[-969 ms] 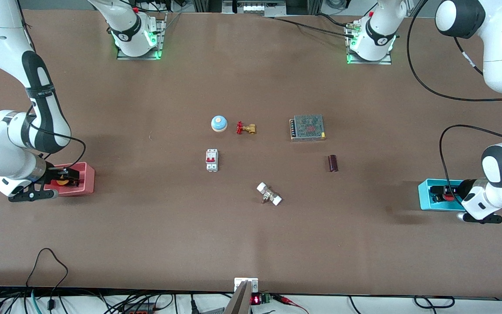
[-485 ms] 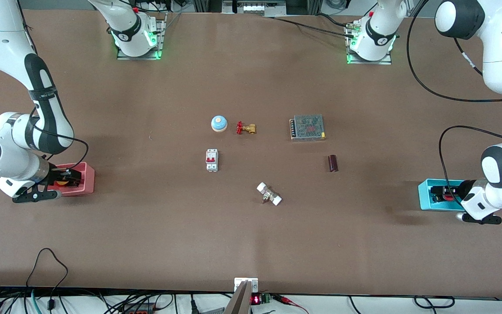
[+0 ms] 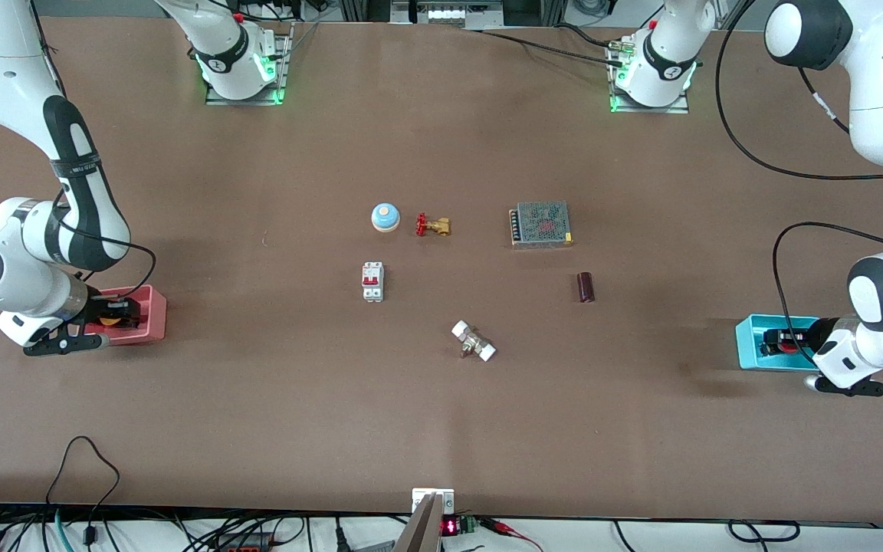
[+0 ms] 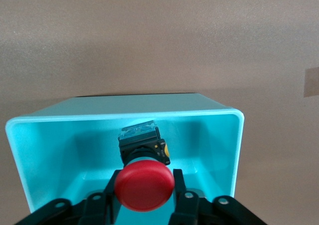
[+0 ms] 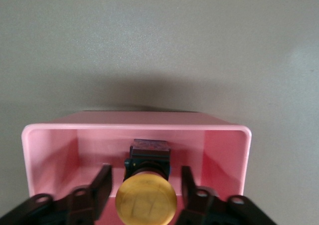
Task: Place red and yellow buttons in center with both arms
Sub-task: 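Grasp the yellow button with the right gripper while the left gripper grasps the red button, then lift the yellow button with the right gripper while the left gripper lifts the red button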
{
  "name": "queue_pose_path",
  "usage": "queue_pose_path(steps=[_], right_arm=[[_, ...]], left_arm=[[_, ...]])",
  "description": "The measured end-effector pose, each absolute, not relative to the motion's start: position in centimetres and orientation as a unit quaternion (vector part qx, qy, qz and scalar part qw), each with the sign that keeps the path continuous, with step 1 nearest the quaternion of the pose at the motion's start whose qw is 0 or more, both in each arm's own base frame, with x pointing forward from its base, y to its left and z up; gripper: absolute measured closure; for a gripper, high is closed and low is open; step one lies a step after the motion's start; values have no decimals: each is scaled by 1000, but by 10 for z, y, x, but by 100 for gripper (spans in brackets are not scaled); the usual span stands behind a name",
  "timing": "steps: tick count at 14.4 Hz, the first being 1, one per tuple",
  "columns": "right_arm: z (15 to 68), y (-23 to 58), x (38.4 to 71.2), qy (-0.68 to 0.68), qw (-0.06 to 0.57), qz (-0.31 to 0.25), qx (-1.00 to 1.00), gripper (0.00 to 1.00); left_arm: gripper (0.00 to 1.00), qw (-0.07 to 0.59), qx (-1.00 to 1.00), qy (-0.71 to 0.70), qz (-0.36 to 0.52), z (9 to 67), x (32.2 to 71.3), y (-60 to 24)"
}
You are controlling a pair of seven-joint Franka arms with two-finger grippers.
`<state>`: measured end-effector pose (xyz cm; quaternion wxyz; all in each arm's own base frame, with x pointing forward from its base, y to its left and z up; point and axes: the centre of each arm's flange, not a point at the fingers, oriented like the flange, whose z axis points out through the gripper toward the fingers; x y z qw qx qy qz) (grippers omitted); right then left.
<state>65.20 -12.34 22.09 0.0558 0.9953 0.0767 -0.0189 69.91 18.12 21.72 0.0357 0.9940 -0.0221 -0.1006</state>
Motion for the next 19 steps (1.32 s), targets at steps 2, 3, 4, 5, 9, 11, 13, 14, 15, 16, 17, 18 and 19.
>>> queue_pose_path(steps=[2, 3, 4, 5, 9, 11, 13, 14, 15, 16, 17, 18, 19], right_arm=[[220, -121, 652, 78, 55, -19, 995, 46], [220, -121, 652, 79, 55, -19, 995, 53], [220, -120, 652, 79, 55, -19, 995, 59], [220, -120, 652, 79, 55, -19, 995, 59], [232, -113, 656, 89, 53, -13, 995, 59], [263, -112, 656, 96, 51, -21, 994, 59], [317, -97, 652, 99, 43, -34, 994, 59], [345, -80, 648, 97, 36, -37, 994, 59], [369, -56, 643, 86, 30, -41, 995, 59], [381, -29, 639, 74, 26, -46, 996, 59], [383, 1, 635, 60, 23, -48, 997, 59], [374, 32, 631, 46, 22, -50, 997, 59], [358, 62, 627, 36, 21, -48, 998, 59]], left_arm=[[62, 36, 994, -22, -100, 217, 699, 181], [66, 36, 994, -22, -100, 217, 699, 181], [66, 36, 994, -22, -100, 217, 699, 181], [69, 35, 994, -22, -100, 218, 700, 181], [70, 33, 995, -22, -92, 225, 703, 182], [71, 29, 997, -23, -75, 250, 707, 183], [72, 25, 998, -24, -58, 287, 706, 181], [72, 25, 998, -26, -52, 305, 703, 176], [72, 26, 998, -31, -49, 324, 698, 169], [72, 27, 998, -35, -51, 339, 692, 160], [72, 29, 997, -37, -60, 350, 684, 150], [72, 33, 996, -35, -76, 359, 674, 136], [74, 36, 994, -30, -97, 363, 664, 120]])
